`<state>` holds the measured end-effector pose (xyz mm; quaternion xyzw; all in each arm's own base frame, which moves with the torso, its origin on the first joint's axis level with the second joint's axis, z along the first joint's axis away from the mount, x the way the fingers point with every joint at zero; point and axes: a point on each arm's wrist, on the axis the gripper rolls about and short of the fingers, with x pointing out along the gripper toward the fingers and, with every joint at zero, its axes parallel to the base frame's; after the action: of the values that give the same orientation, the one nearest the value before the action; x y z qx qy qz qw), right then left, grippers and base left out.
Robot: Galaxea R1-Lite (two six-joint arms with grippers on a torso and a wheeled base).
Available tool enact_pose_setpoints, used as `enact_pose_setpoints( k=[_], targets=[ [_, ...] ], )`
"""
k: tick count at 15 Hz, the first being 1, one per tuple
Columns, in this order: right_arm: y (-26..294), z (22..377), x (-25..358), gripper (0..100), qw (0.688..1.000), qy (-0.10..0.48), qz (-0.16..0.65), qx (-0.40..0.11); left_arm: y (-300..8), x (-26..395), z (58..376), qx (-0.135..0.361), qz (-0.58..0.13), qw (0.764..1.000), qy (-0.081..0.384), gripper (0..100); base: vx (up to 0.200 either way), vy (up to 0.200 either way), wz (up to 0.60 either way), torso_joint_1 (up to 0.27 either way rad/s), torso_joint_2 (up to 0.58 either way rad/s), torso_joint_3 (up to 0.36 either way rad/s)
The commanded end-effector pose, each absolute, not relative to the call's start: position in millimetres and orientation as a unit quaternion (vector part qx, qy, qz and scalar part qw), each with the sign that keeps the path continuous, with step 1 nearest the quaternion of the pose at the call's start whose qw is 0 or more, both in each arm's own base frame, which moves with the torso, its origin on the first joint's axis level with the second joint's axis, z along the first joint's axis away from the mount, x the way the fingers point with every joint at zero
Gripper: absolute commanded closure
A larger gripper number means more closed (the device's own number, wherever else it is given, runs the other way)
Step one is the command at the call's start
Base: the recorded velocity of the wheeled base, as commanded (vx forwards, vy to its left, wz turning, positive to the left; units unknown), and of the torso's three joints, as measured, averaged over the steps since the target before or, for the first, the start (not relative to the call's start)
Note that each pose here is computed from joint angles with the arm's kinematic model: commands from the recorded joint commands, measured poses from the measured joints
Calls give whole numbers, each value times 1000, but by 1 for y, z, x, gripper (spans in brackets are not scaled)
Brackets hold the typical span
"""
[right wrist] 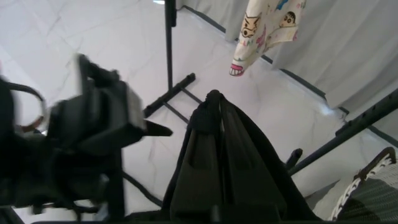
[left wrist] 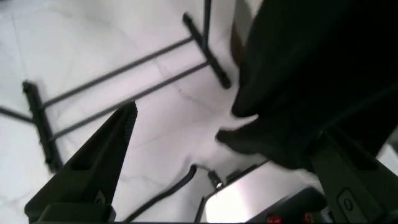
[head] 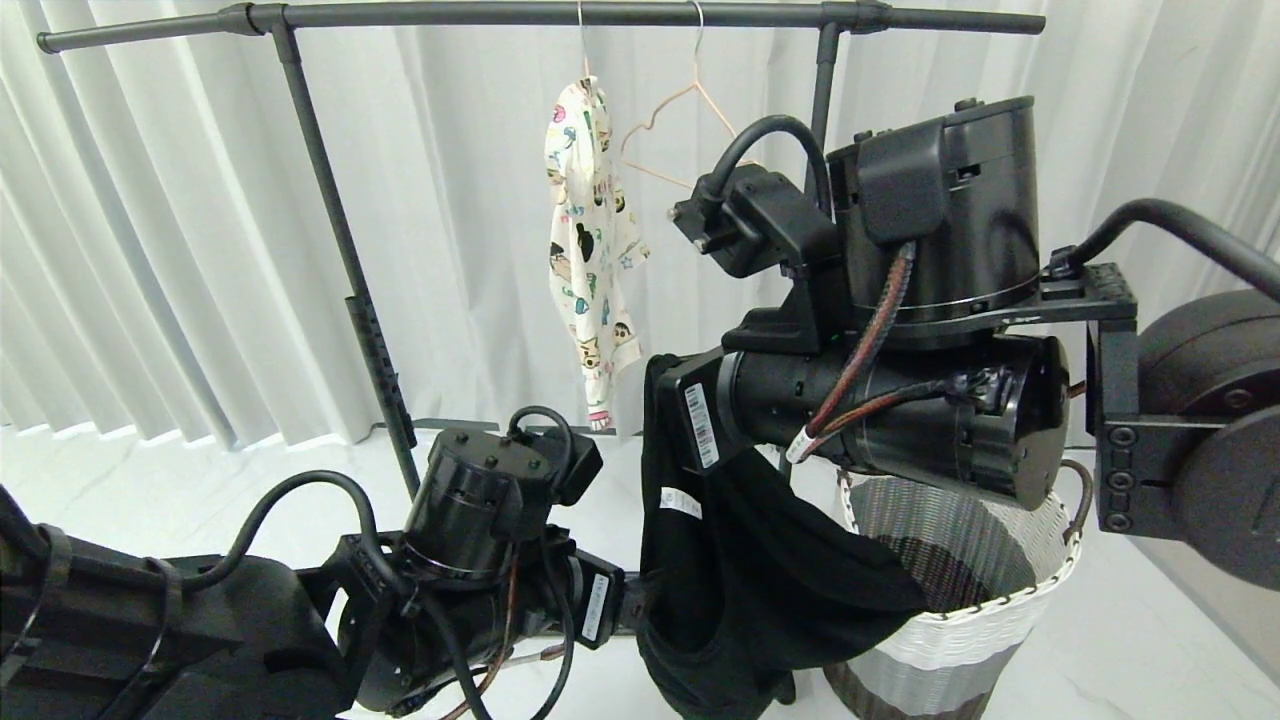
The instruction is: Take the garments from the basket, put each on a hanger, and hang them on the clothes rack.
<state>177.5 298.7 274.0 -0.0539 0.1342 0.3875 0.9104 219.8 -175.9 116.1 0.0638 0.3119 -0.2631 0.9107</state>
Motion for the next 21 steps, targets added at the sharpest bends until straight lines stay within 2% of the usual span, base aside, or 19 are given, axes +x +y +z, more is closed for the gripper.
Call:
enact_pose_setpoints(
  k=[1, 4, 7, 8, 12, 14, 18, 21],
  targets=[
    [297, 277, 177, 100, 911, 131, 387, -52, -165, 215, 106, 69, -249, 907, 332, 0, 0, 0, 0, 0, 0, 0],
    [297, 276, 177, 100, 911, 132, 387, -53, -148, 218, 103, 60, -221, 914, 334, 0, 0, 0, 0, 0, 0, 0],
    [298, 274, 177, 100, 910, 134, 388, -54, -145, 218, 106, 55, -222, 916, 329, 0, 0, 0, 0, 0, 0, 0],
    [298, 274, 177, 100, 910, 134, 388, -54, -145, 217, 105, 56, -221, 916, 331, 100, 0, 0, 0, 0, 0, 0],
    [296, 269, 181, 100, 912, 142, 381, -58, -137, 209, 105, 61, -212, 919, 328, 100, 0, 0, 0, 0, 0, 0],
    [299, 254, 189, 100, 913, 159, 371, -65, -126, 199, 114, 80, -179, 932, 305, 100, 0, 0, 0, 0, 0, 0],
    [307, 245, 200, 100, 919, 155, 360, -34, -95, 187, 156, 63, -132, 960, 238, 100, 0, 0, 0, 0, 0, 0],
    [291, 257, 207, 100, 929, 141, 342, -22, -86, 160, 208, 77, -168, 947, 262, 100, 0, 0, 0, 0, 0, 0]
  ],
)
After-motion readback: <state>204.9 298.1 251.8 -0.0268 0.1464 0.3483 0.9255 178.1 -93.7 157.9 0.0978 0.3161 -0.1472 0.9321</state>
